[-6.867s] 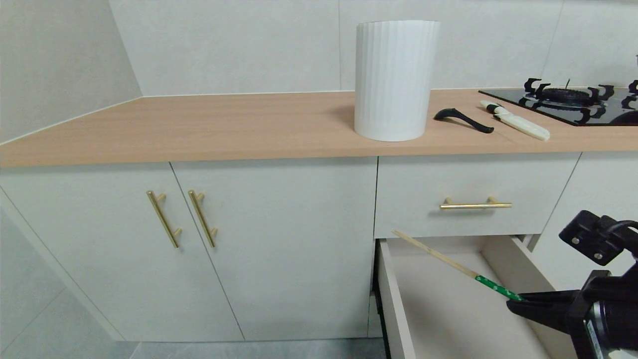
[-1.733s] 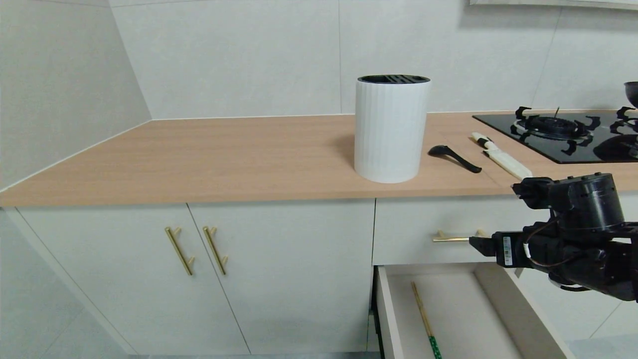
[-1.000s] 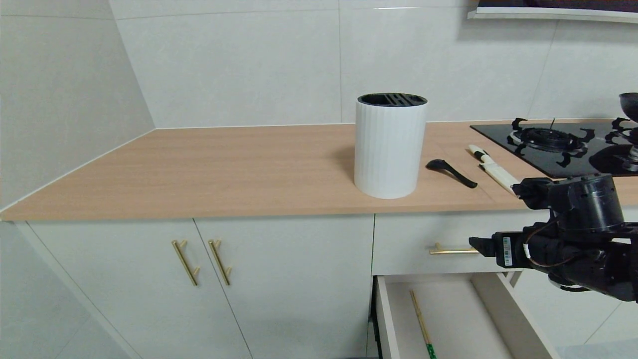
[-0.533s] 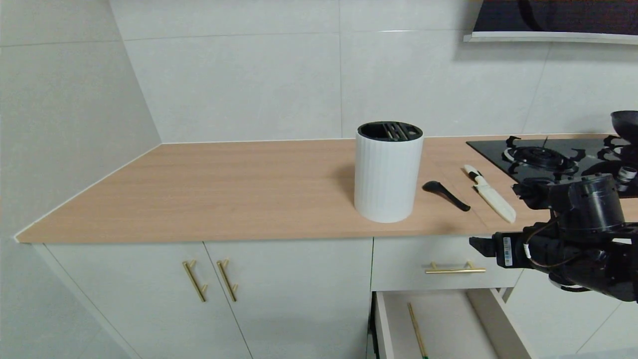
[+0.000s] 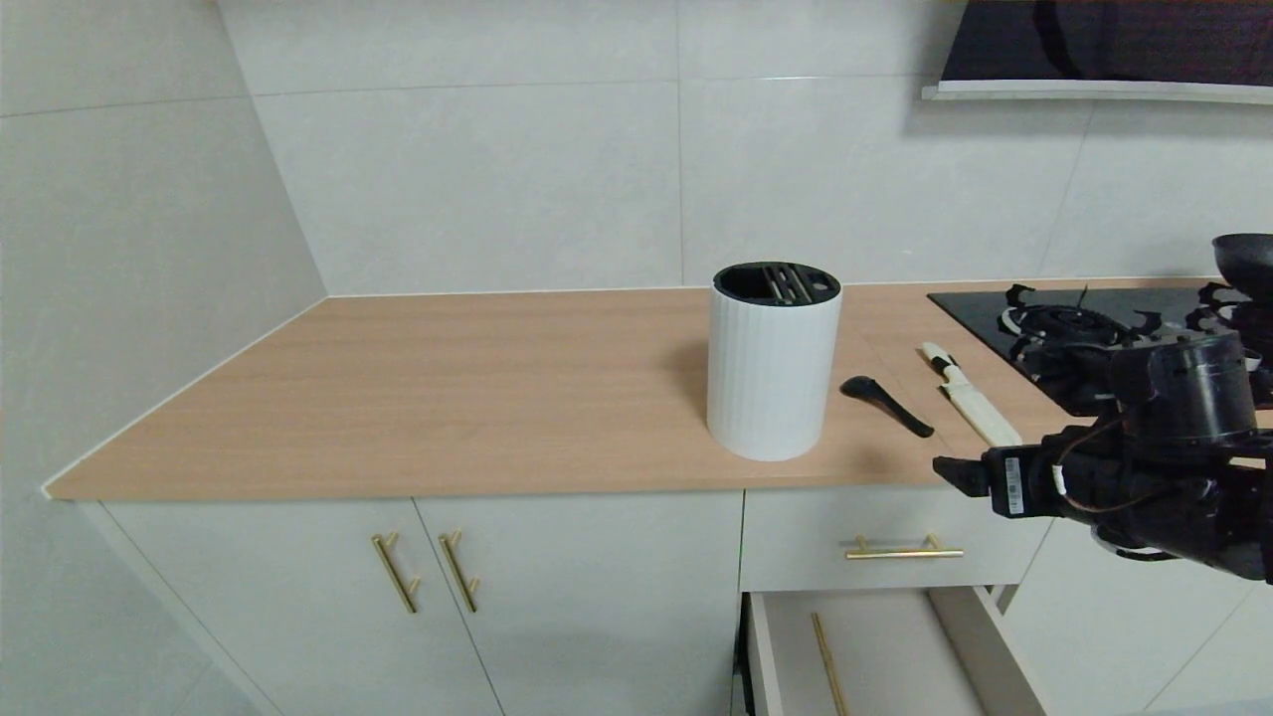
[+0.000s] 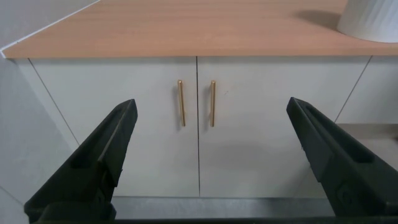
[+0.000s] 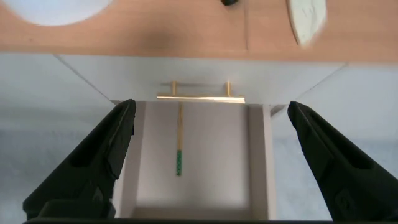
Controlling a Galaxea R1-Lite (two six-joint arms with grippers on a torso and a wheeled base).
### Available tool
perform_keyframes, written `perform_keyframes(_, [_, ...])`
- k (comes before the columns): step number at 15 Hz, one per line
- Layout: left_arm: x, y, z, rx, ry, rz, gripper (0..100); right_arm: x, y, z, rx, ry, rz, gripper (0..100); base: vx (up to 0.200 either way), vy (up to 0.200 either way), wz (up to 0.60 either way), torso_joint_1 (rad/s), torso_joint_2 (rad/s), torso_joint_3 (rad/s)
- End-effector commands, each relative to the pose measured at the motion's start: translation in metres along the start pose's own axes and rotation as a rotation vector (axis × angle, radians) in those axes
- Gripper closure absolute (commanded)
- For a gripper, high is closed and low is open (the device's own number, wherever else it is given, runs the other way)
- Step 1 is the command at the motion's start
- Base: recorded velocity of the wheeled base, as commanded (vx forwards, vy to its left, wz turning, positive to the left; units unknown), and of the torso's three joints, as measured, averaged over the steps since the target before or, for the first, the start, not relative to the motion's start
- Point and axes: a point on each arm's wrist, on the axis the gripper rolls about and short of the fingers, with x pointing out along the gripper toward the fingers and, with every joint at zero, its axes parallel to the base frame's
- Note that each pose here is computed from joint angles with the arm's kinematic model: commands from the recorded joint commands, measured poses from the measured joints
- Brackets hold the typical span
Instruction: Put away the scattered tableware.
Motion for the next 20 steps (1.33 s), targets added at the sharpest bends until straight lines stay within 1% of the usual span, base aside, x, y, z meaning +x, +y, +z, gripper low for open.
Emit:
perform_keyframes(1, [0.0, 0.0, 0.0, 0.0, 0.0, 0.001, 0, 0.015, -0.01, 0.009, 0.003, -0.024, 0.028, 0, 0.0, 0.0, 0.0, 0.0, 0.0, 0.0])
perform_keyframes(3, [0.0, 0.0, 0.0, 0.0, 0.0, 0.001, 0, 0.03, -0.023, 0.019, -0.026, -0.05, 0.083, 0, 0.0, 0.0, 0.0, 0.0, 0.0, 0.0])
perform_keyframes(5, [0.0, 0.0, 0.0, 0.0, 0.0, 0.001, 0, 0.046, -0.029, 0.033, -0.013, -0.084, 0.158, 0, 0.0, 0.0, 0.0, 0.0, 0.0, 0.0])
perform_keyframes(7, [0.0, 0.0, 0.0, 0.0, 0.0, 0.001, 0, 0.069, -0.031, 0.046, -0.019, -0.104, 0.165, 0, 0.0, 0.0, 0.0, 0.0, 0.0, 0.0])
perform_keyframes(9, [0.0, 0.0, 0.0, 0.0, 0.001, 0.001, 0, 0.094, -0.034, 0.053, -0.029, -0.126, 0.169, 0, 0.0, 0.0, 0.0, 0.0, 0.0, 0.0])
perform_keyframes(10, [0.0, 0.0, 0.0, 0.0, 0.001, 0.001, 0, 0.103, -0.033, 0.052, -0.033, -0.135, 0.176, 0, 0.0, 0.0, 0.0, 0.0, 0.0, 0.0])
perform_keyframes(12, [0.0, 0.0, 0.0, 0.0, 0.0, 0.001, 0, 0.128, -0.038, 0.048, -0.068, -0.182, 0.205, 0, 0.0, 0.0, 0.0, 0.0, 0.0, 0.0])
perform_keyframes(16, [0.0, 0.0, 0.0, 0.0, 0.001, 0.001, 0, 0.141, -0.038, 0.031, -0.089, -0.137, 0.281, 0, 0.0, 0.0, 0.0, 0.0, 0.0, 0.0])
perform_keyframes(20, [0.0, 0.0, 0.0, 0.0, 0.001, 0.001, 0, 0.156, -0.039, 0.02, -0.088, -0.105, 0.284, 0, 0.0, 0.0, 0.0, 0.0, 0.0, 0.0])
